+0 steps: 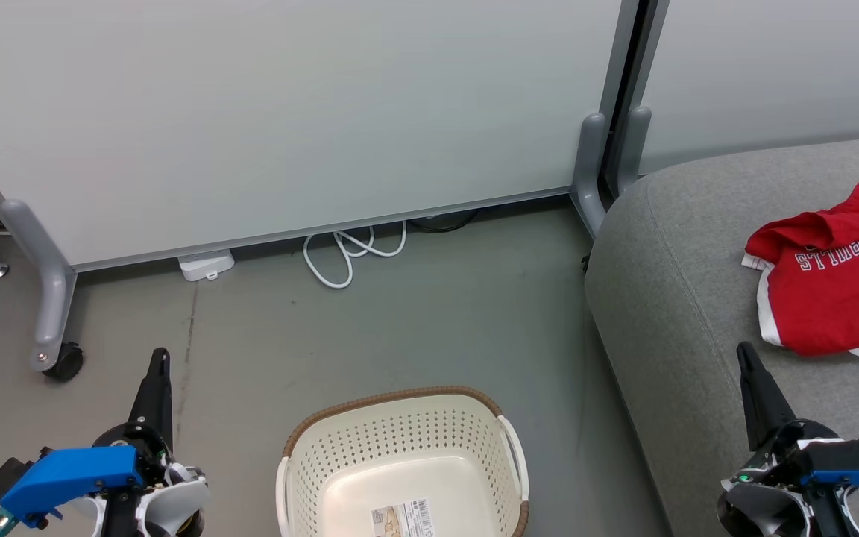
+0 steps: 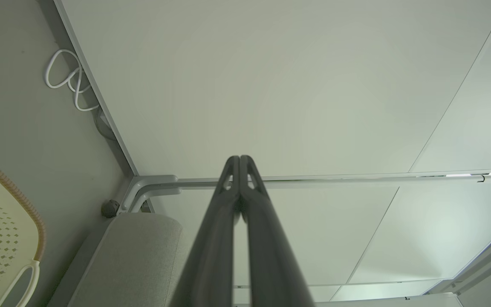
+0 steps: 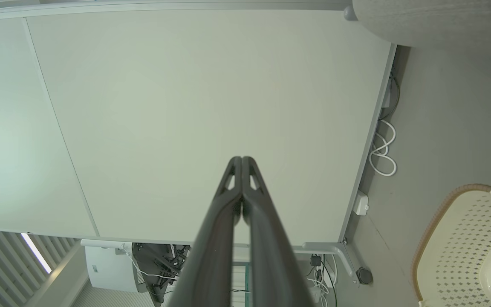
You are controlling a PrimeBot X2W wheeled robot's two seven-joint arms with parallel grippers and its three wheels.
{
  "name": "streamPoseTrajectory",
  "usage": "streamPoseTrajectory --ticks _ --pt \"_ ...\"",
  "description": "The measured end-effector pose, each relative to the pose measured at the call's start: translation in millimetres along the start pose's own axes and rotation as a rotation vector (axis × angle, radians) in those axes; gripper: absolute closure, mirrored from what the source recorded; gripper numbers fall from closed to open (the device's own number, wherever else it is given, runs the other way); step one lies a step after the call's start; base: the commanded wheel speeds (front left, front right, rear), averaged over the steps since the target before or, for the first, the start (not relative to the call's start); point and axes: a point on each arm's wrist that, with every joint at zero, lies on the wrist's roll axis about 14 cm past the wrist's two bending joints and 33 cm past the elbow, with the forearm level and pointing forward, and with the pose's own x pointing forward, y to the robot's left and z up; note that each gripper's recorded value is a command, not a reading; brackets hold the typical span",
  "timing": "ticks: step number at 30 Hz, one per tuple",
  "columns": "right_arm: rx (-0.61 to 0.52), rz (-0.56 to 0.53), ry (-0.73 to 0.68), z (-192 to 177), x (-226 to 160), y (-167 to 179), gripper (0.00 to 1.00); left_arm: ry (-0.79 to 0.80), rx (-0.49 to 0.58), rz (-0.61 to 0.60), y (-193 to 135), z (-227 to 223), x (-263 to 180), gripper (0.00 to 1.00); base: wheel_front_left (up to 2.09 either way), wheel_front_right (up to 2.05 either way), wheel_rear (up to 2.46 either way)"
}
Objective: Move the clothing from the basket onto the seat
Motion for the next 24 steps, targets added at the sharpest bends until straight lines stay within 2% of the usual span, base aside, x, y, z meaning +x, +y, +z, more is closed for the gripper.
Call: streamPoseTrajectory --ticks 24 --pt "0.000 0.000 0.000 0.0 0.0 0.0 1.00 0.000 0.000 0.000 0.0 0.0 0.0 1.00 0.00 0.00 0.00"
